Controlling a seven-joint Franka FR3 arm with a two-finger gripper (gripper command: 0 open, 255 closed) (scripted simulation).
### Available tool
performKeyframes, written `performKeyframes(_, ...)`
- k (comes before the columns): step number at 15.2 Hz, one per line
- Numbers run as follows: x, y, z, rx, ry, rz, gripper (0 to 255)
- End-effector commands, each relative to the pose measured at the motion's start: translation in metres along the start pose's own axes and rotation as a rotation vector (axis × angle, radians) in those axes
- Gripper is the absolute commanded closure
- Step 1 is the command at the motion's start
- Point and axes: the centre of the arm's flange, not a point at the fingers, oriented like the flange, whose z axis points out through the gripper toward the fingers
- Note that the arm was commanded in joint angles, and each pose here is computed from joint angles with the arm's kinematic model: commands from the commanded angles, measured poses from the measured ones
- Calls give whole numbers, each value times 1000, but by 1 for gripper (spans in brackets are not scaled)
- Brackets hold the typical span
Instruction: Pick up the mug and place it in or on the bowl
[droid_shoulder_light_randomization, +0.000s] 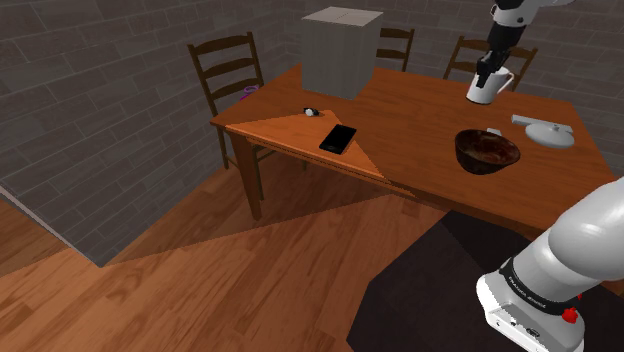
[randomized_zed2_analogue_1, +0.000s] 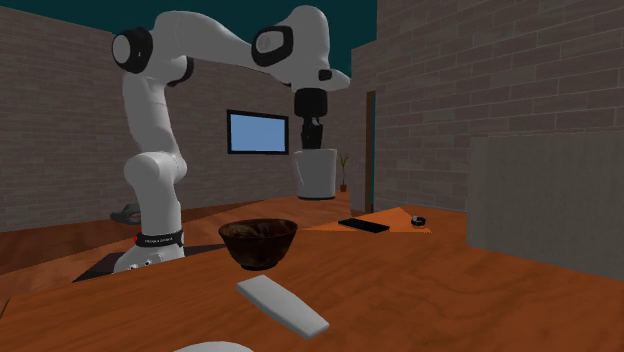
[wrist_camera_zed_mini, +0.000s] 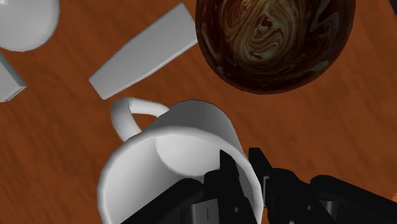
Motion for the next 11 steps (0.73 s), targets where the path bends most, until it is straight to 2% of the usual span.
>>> performKeyframes(1, -23, -13, -6, -2, 0, 0, 255)
performKeyframes(11, -140, -84, -25, -2, 0, 0, 255)
